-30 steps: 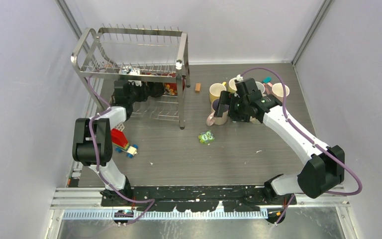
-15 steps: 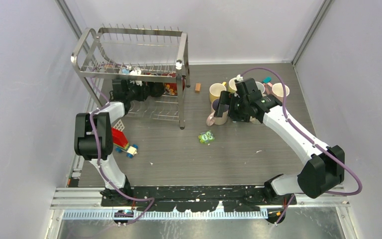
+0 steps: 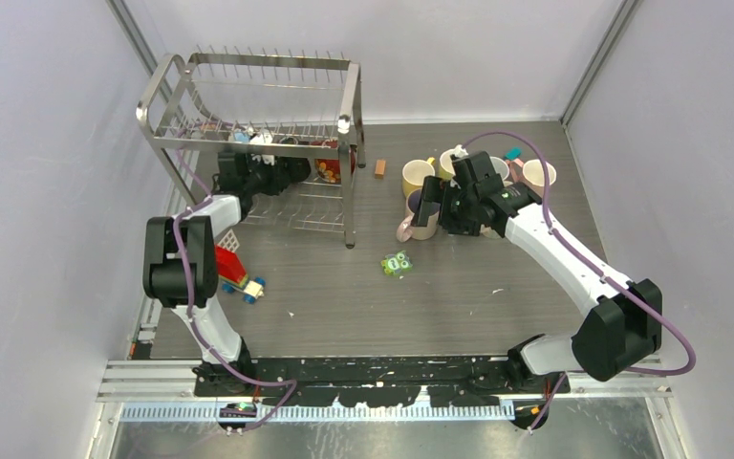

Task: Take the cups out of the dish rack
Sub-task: Unload the cup from the dish rack.

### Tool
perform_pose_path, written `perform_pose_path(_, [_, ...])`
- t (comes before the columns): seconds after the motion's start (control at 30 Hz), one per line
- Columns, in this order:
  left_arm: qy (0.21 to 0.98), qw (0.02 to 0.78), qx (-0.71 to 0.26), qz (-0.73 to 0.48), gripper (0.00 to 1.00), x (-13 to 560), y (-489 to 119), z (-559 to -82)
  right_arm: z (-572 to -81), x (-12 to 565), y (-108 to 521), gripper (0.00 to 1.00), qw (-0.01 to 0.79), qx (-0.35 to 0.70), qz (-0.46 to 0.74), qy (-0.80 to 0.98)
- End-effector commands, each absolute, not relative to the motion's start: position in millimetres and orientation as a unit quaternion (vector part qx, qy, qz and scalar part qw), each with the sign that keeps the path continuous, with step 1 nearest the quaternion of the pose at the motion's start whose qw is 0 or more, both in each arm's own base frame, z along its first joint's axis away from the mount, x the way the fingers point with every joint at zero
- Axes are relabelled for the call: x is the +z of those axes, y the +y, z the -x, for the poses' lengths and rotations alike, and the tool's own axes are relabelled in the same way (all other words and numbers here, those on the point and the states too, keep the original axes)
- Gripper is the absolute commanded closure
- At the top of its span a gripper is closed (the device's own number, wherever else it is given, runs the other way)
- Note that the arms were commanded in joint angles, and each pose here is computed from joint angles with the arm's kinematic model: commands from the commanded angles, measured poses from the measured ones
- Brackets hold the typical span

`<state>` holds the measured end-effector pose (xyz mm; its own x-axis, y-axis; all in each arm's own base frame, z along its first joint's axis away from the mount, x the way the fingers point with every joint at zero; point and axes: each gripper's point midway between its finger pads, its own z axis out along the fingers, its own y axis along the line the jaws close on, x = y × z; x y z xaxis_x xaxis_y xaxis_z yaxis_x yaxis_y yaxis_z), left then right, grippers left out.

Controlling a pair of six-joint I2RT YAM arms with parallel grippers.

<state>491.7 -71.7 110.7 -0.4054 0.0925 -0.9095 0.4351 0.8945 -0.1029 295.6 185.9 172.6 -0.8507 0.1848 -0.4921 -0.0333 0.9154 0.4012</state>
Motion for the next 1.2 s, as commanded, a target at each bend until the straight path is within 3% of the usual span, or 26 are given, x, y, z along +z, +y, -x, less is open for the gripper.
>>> perform_pose_path(0.0, [0.827, 0.522, -0.148, -0.150, 0.72, 123.9, -78.8, -490.7, -294.9, 186.3, 190.8, 0.00, 0.291, 0.223, -0.036, 0.930])
perform_pose_path(0.13, [0.843, 0.512, -0.114, -0.120, 0.67, 114.8, -71.0, -496.1, -294.0, 186.5, 190.1, 0.00, 0.292, 0.223, -0.035, 0.929])
perform_pose_path(0.37, [0.844, 0.518, -0.092, -0.105, 0.68, 111.3, -71.6, -503.1, -293.9, 185.7, 189.2, 0.00, 0.292, 0.221, -0.034, 0.930])
perform_pose_path(0.73, [0.837, 0.539, -0.063, -0.071, 0.99, 120.1, -68.0, -500.8, -293.5, 184.5, 189.2, 0.00, 0.291, 0.220, -0.034, 0.930])
perform_pose_path(1.17, [0.817, 0.574, -0.059, -0.016, 1.00, 145.2, -79.7, -474.1, -292.2, 183.5, 191.5, 0.00, 0.291, 0.230, -0.036, 0.928])
